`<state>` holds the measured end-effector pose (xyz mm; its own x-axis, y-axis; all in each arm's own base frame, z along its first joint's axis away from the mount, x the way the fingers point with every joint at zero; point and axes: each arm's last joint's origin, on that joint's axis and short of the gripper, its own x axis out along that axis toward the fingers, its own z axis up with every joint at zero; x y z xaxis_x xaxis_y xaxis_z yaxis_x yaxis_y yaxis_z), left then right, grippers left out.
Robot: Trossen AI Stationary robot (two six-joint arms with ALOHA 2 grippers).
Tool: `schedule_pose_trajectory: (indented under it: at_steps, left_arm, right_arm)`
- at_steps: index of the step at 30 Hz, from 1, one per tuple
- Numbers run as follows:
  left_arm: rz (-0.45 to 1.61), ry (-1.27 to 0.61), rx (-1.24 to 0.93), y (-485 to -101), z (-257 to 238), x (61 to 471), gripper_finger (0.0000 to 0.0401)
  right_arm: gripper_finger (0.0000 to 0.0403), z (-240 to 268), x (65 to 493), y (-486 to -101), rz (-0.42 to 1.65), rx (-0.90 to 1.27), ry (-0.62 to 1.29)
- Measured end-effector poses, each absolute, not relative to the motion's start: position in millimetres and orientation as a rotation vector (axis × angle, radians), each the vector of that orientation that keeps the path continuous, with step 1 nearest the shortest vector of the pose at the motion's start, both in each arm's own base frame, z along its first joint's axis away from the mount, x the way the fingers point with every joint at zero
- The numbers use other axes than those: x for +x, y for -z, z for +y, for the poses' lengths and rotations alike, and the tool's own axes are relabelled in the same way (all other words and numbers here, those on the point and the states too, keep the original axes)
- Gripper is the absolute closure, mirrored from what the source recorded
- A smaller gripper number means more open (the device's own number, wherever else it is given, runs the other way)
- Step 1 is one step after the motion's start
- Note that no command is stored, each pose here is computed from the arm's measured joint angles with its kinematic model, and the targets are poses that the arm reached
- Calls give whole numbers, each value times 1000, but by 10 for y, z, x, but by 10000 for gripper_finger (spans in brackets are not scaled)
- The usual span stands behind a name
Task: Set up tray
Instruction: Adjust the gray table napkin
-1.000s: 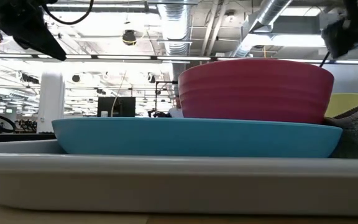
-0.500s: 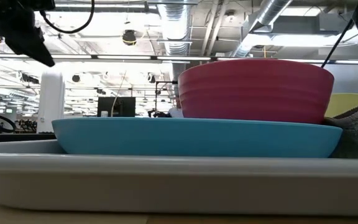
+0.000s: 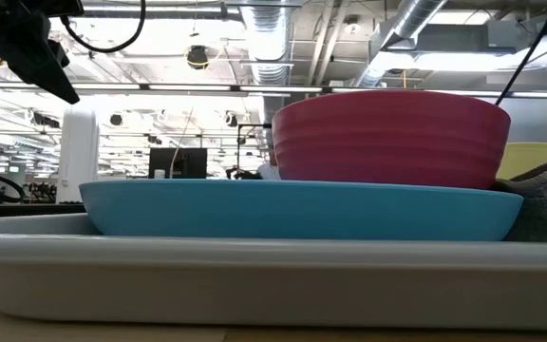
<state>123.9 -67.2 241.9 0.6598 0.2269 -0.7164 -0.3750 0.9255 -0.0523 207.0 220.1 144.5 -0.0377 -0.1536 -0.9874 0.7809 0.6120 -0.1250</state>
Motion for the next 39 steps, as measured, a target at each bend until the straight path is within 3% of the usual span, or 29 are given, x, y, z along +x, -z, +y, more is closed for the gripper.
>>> schedule_pose_trajectory:
  at_steps: [6,13,15,25,39]
  left_arm:
    - [773,-349,-191,-2421,-669,1240,298]
    - [773,-349,-190,-2421,-669,1240,298]
    - [773,-349,-190,-2421,-669,1240,298]
    - [772,-350,-190,-2421,-669,1240,298]
    - [747,-375,-176,-2426,-660,1242,298]
  right_arm:
    - [258,2208,2076,-1444,1408,586,823]
    - [380,2299,2001,-1440,1477,654,826]
    - [393,2328,1968,-1440,1524,674,828]
    - [394,2452,1877,-1452,1594,733,814]
    - [304,2546,1991,-1842,1534,631,743]
